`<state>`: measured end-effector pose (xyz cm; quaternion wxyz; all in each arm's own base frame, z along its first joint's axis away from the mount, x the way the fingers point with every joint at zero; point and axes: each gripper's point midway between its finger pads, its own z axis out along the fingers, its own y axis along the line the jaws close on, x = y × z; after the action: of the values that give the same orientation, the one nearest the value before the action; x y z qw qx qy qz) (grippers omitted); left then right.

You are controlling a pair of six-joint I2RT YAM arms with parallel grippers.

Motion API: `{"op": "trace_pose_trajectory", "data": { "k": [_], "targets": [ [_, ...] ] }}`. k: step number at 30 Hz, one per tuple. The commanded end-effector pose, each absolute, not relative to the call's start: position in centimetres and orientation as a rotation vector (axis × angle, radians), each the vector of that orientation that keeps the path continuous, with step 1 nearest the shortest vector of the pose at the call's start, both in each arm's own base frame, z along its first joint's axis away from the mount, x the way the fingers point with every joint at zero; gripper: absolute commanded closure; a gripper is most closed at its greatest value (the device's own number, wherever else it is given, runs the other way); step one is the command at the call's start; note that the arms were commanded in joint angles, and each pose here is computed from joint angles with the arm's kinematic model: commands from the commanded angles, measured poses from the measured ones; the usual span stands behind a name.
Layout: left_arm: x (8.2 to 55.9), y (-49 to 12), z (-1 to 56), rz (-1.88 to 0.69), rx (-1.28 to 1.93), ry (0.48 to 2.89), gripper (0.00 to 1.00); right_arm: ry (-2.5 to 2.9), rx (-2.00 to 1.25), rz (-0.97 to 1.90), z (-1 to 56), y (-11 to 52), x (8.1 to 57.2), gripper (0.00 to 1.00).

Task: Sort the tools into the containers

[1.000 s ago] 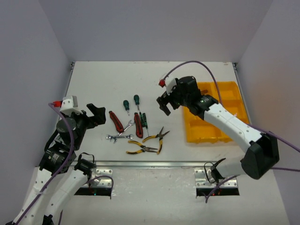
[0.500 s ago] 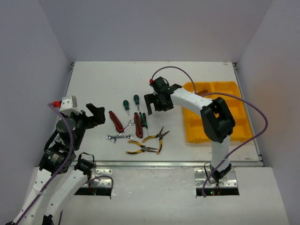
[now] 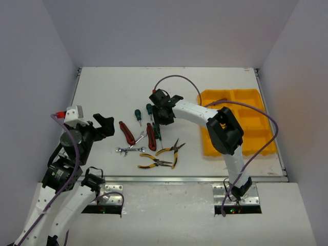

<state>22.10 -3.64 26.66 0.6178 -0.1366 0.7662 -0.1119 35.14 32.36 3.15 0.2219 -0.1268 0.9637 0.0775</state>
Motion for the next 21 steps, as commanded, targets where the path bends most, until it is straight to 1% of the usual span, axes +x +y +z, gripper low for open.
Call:
{"op": "trace_pose_trajectory", "data": {
  "k": [1,10,12,17,20,21],
  "targets": [
    [22.2,-3.9,27.6,-0.282,-0.312,1.723,0.00,2.661,-0.298,0.197,2.5,32.9,36.1,0.55],
    [22.1,-3.9,27.8,-0.286,-0.312,1.717,0.00,2.710,-0.317,0.205,-0.2,33.4,35.8,0.60],
    [22.1,-3.9,27.8,-0.286,-0.312,1.716,0.00,2.721,-0.312,0.176,-0.9,33.0,35.8,0.64],
    [22.1,-3.8,27.8,-0.286,-0.311,1.714,0.00,2.731,-0.304,0.107,-1.9,31.8,35.6,0.79],
    [22.1,-3.9,27.8,-0.287,-0.310,1.714,0.00,2.723,-0.292,0.109,-1.3,31.3,35.4,0.99],
    [22.1,-3.9,27.8,-0.287,-0.310,1.715,0.00,2.719,-0.284,0.115,-1.0,31.1,35.4,1.00]
  ]
}}
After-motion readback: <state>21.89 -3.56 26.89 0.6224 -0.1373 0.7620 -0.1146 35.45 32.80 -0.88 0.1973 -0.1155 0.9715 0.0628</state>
